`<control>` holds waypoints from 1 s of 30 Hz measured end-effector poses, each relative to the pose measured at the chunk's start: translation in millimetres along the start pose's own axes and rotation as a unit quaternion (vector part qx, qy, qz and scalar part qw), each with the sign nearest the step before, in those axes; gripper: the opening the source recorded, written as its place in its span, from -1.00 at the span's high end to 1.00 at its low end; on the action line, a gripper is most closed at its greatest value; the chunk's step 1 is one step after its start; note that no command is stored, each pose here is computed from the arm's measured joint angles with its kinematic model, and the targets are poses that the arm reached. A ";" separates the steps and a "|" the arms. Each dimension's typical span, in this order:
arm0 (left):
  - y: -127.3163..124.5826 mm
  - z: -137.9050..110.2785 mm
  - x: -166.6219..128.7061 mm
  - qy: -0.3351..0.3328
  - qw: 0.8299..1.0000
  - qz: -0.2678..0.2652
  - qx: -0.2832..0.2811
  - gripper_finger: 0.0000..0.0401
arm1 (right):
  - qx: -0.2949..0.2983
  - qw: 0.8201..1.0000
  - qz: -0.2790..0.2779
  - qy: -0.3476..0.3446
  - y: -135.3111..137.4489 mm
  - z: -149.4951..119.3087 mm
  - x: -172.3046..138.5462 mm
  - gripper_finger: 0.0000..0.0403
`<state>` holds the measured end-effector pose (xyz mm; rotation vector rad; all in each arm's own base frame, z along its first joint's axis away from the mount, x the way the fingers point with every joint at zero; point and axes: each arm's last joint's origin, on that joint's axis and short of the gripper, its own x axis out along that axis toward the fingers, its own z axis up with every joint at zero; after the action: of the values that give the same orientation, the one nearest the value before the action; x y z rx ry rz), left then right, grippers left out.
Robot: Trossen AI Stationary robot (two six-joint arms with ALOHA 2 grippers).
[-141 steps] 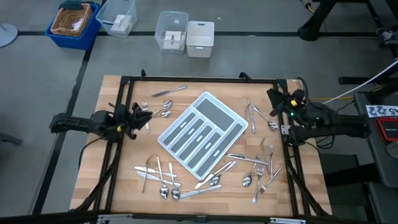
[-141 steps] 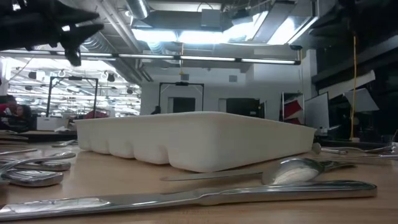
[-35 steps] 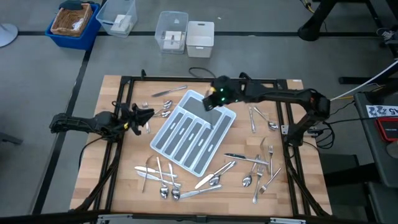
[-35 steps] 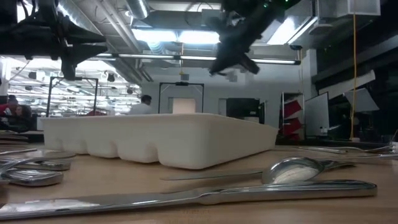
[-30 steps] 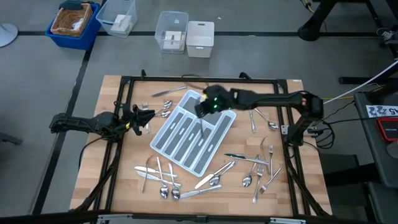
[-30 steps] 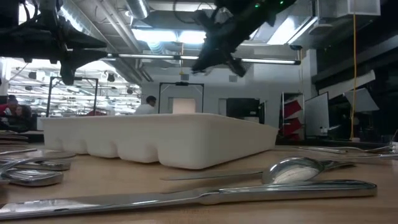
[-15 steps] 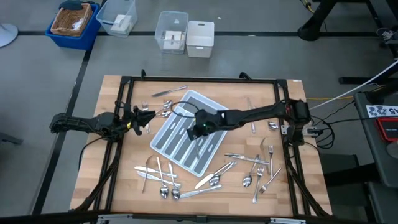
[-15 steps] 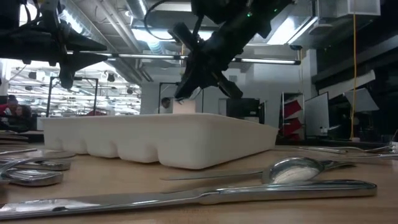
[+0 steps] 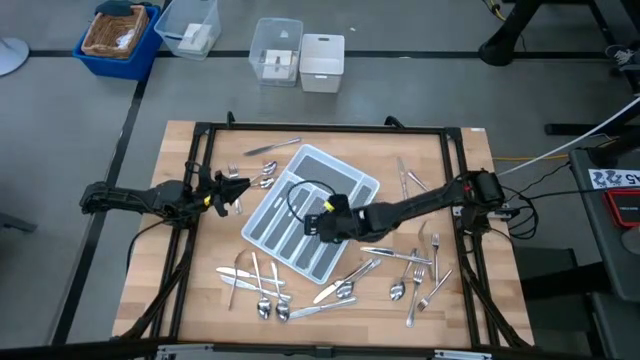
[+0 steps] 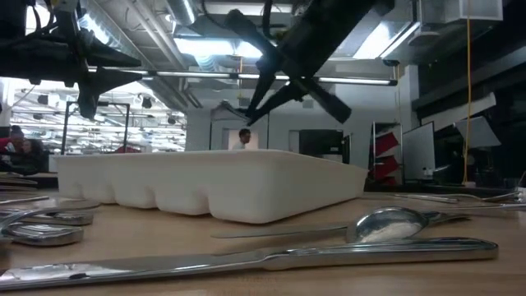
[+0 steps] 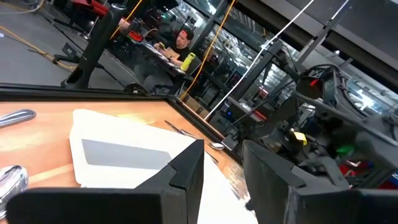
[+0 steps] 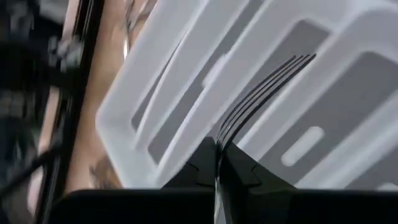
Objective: Sort silverware
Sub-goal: Put the silver fork into the white cutlery tray
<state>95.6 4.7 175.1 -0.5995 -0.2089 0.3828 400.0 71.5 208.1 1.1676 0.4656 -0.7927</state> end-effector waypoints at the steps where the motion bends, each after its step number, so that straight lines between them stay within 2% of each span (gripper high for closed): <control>1: 0.0 0.0 0.0 0.000 1.000 0.000 0.000 0.50 | 0.018 1.000 -0.006 -0.013 -1.5 -2.6 -1.6 0.98; 6: -0.1 -0.1 0.0 0.001 1.000 -0.001 0.002 0.50 | 0.038 0.997 -0.038 -0.056 -11.1 -10.4 1.7 0.98; 14: 0.3 -0.6 0.0 0.003 0.999 0.000 0.042 0.50 | 0.036 0.996 -0.054 -0.067 -21.8 -17.3 31.1 0.97; 22: 0.2 -0.5 0.0 0.003 0.999 0.000 0.041 0.50 | 0.039 0.996 -0.066 -0.041 -26.6 -18.5 42.2 0.92; 30: 0.2 -0.4 0.0 0.002 0.999 0.000 0.040 0.50 | 0.044 0.996 -0.076 -0.003 -27.7 -13.6 45.3 0.69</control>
<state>95.6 4.6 174.6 -0.5208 -0.1883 0.3881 409.5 65.5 154.5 1.2211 0.5222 -0.9560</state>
